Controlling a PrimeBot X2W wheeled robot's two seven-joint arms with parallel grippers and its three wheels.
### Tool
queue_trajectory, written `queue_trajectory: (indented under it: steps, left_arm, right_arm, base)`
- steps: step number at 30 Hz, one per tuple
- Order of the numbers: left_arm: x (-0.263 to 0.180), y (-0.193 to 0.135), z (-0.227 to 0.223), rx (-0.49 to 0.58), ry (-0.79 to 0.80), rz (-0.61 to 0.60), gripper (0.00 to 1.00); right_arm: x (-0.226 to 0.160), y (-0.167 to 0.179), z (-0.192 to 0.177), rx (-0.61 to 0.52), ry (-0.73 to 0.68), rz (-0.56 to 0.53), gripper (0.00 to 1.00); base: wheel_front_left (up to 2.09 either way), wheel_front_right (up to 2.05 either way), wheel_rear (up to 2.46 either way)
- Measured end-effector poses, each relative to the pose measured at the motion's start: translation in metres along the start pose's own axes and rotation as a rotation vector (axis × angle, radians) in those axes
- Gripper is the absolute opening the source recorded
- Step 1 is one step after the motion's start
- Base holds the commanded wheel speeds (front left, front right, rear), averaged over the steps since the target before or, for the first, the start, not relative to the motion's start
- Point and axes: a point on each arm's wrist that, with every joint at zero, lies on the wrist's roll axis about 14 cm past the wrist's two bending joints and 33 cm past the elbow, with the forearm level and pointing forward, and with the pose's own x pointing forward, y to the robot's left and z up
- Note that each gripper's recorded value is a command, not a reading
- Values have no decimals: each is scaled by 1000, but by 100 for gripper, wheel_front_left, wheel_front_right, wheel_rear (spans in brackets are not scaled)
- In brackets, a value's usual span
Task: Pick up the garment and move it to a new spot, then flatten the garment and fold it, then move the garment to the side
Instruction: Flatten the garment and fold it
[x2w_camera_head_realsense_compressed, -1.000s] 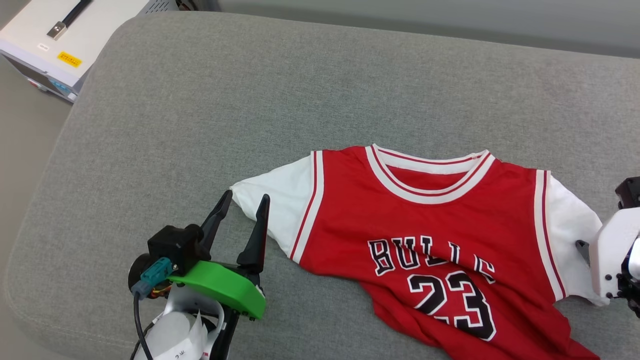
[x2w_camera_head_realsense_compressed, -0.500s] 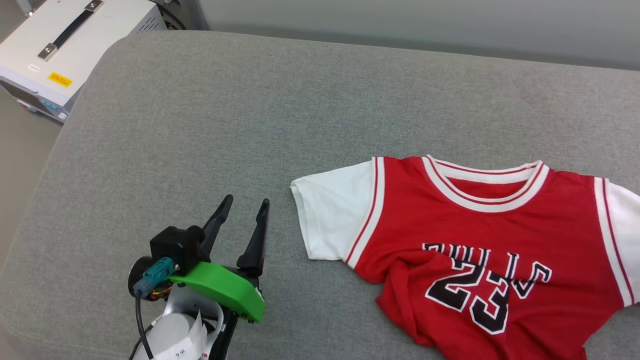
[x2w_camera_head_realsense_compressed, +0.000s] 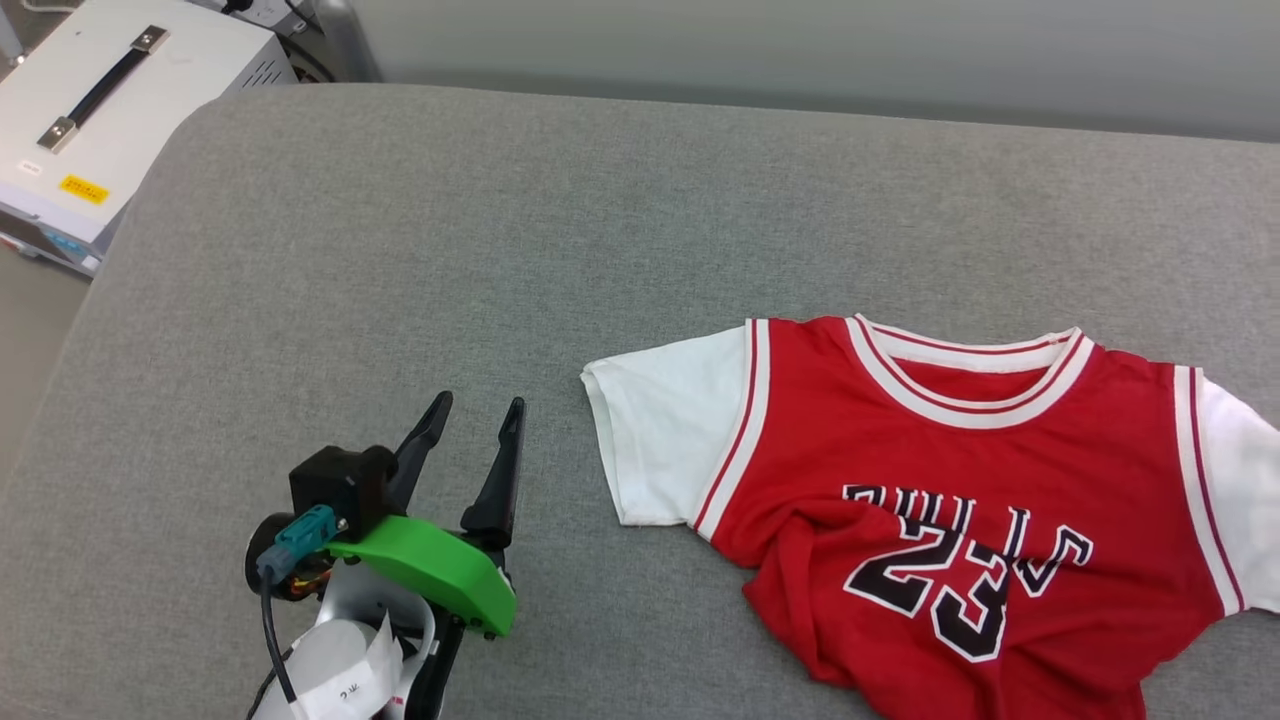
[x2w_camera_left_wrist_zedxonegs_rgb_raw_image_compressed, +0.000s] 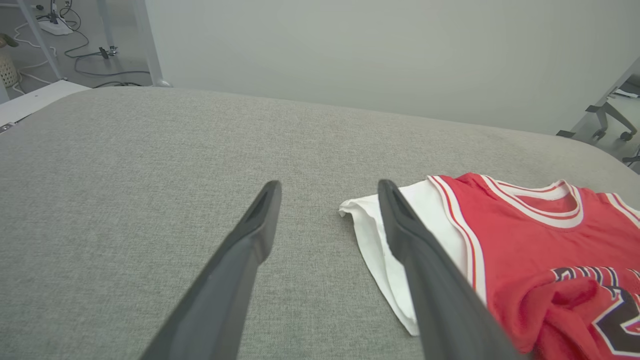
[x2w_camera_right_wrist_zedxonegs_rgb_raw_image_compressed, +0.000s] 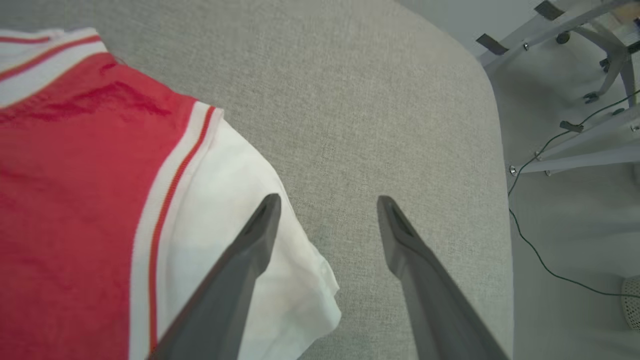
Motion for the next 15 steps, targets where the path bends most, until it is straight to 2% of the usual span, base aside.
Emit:
queue_trajectory:
  steps: [7,15]
  left_arm:
    - [-1,-7,14,-8,-57,-20,100]
    - [-1,-20,10,-18,-62,-51,100]
  right_arm:
    - [-40,4,72,129,-418,-25,100]
    - [-99,17,68,341,-665,-89,100]
  base:
    - [0,0,0]
    - [0,0,0]
